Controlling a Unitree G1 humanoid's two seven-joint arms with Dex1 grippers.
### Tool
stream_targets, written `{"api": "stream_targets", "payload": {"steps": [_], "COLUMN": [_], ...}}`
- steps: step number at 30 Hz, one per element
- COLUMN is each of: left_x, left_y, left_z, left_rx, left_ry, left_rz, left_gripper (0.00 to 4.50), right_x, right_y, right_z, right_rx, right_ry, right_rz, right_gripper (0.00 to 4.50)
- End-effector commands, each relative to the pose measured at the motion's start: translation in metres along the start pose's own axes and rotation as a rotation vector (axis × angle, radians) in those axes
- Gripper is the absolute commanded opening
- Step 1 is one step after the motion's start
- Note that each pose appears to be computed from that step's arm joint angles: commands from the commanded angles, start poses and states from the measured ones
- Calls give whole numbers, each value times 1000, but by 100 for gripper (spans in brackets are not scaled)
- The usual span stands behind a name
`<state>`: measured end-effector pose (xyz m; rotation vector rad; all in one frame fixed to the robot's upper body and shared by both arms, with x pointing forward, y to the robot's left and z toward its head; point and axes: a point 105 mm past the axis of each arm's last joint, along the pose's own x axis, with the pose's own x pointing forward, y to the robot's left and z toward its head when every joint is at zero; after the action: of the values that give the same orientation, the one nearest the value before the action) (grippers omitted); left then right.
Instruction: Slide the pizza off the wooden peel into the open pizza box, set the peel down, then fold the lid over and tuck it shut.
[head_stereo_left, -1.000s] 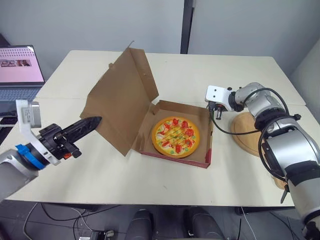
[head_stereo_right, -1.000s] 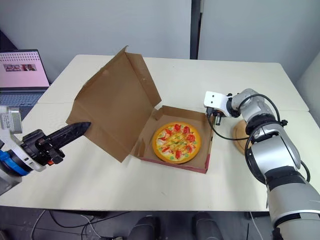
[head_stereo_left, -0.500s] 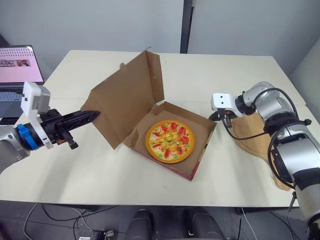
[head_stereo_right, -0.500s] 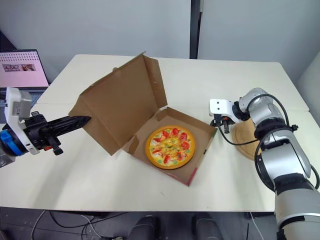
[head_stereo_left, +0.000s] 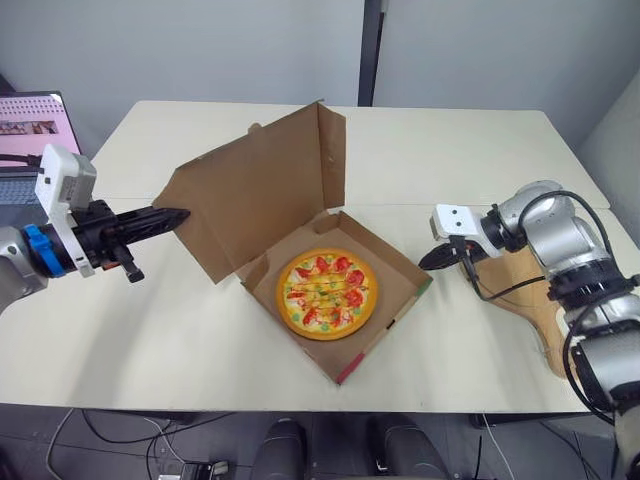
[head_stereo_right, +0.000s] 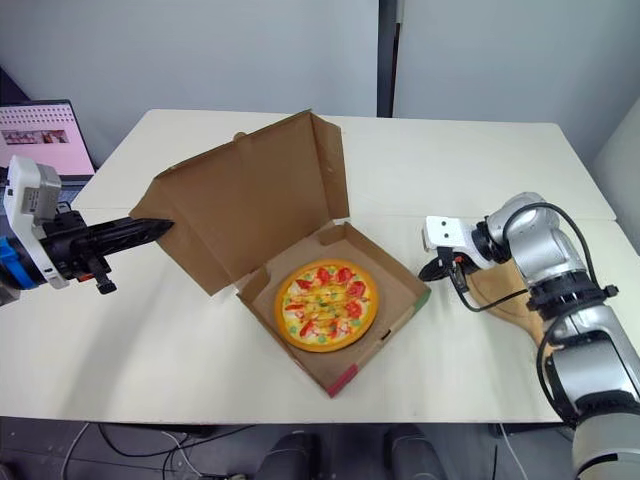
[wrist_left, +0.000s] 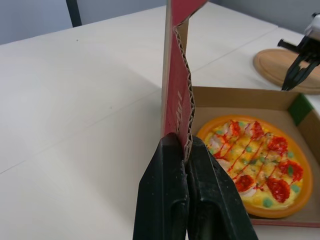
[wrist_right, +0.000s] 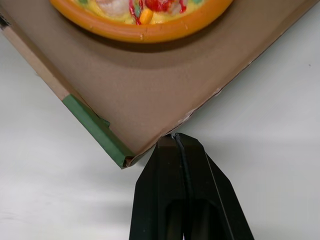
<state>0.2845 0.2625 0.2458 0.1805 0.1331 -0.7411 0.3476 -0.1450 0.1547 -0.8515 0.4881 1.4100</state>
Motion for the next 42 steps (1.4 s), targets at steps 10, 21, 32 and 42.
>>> {"api": "stream_targets", "payload": {"steps": [10,21,32,42], "left_x": [5,12,19,23], "left_y": [9,3,5,17], "left_z": [15,16,13,7], "left_rx": [170,179,234,240], "left_ry": [5,-8,13,26], "left_rz": [13,-14,-31,-41], "left_gripper": [0,0,0,0], "right_x": [-2,-14,19,26], "right_y": [27,-14,32,70], "right_z": [32,-25,-11,18], "right_rx": [19,39,-51,-18], "right_ry": [-135,66,-6,-97], "right_rz": [5,-287,-78,15], "right_gripper": [2,2,2,2]}}
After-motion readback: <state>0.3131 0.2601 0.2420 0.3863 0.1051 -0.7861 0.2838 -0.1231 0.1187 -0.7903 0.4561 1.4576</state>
